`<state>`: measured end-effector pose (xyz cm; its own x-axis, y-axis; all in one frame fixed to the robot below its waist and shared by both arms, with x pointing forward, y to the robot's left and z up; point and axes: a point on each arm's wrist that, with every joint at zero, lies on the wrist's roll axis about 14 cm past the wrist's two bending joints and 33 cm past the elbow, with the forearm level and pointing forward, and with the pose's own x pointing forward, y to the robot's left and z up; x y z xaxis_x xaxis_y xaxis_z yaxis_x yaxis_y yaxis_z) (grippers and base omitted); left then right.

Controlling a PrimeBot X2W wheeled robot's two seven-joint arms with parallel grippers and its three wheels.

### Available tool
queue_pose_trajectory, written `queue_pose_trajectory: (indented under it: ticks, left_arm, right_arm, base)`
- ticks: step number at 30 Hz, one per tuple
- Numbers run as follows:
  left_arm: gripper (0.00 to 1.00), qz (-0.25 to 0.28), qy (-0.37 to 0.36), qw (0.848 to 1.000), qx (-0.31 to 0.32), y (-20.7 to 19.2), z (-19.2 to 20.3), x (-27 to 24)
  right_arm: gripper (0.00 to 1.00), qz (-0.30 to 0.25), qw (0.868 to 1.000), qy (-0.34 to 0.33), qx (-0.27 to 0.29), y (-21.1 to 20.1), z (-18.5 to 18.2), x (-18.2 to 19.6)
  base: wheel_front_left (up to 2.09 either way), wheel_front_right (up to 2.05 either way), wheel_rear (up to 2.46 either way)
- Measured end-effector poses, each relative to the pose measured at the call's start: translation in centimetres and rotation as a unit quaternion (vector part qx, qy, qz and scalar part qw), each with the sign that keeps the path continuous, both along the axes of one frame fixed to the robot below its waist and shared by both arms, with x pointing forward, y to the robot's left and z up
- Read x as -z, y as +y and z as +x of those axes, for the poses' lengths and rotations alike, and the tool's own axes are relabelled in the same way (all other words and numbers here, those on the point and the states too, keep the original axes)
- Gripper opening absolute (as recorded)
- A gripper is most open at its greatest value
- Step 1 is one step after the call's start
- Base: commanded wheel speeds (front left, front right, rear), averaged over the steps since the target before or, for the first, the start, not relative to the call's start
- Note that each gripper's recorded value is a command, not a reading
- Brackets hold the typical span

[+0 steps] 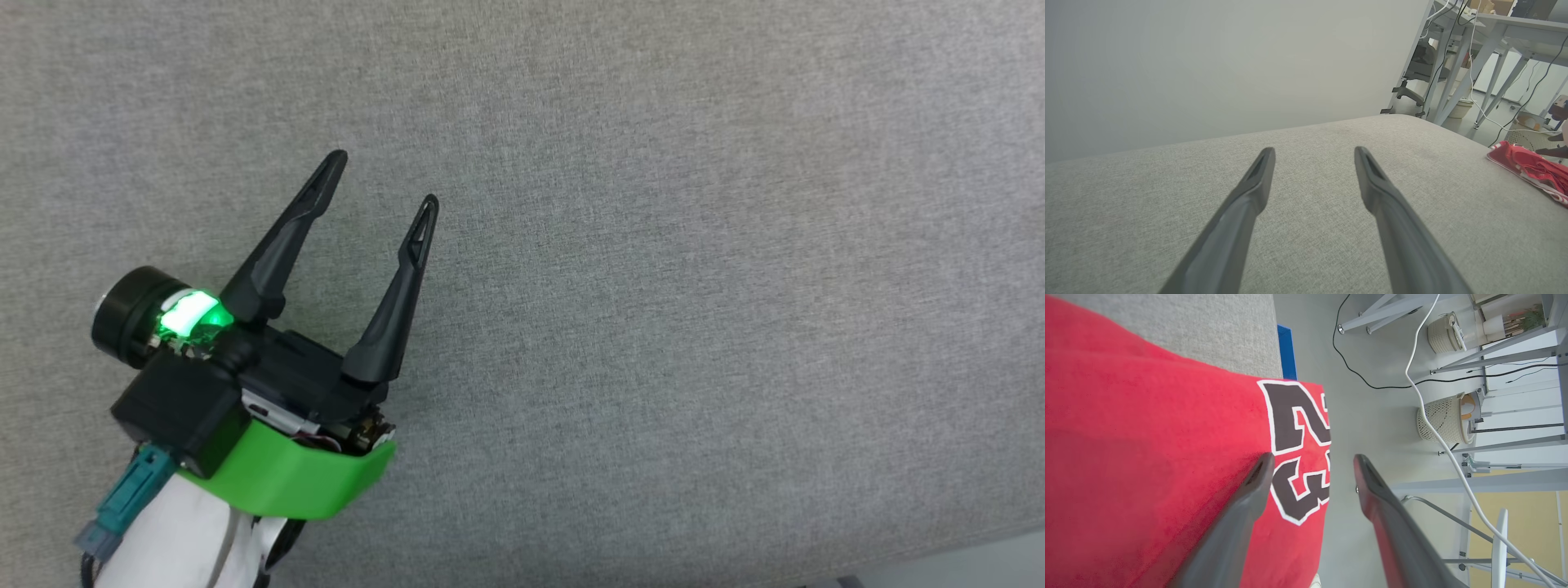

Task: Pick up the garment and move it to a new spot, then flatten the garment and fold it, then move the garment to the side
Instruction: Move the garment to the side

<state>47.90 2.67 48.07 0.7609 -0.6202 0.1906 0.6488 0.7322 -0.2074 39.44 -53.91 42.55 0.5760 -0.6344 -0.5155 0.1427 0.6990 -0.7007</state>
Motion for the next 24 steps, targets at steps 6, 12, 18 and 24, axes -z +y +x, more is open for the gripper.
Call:
queue_pose_trajectory:
  ticks: [6,12,18,24]
  left_arm:
    - [1.00,-0.013,0.002,1.000,-0.016,0.2,-0.6,-1.0]
    - [1.00,-0.007,-0.003,0.998,-0.055,1.9,-1.0,-2.5]
    - [1.00,-0.020,-0.007,0.993,-0.116,4.7,-2.1,-4.8]
    - [1.00,-0.009,-0.004,0.986,-0.166,7.5,-4.1,-5.6]
  right_arm:
    - [1.00,-0.010,0.997,-0.064,-0.040,1.0,2.7,-4.1]
    - [1.00,0.015,0.972,-0.196,-0.131,6.4,8.0,-10.2]
    - [1.00,0.082,0.909,-0.340,-0.225,14.6,10.4,-17.2]
    - [1.00,0.178,0.845,-0.415,-0.287,23.7,8.3,-18.9]
  base:
    - [0.00,0.00,0.00]
    - [0.00,0.00,0.00]
    - [0.00,0.00,0.00]
    - [0.00,0.00,0.00]
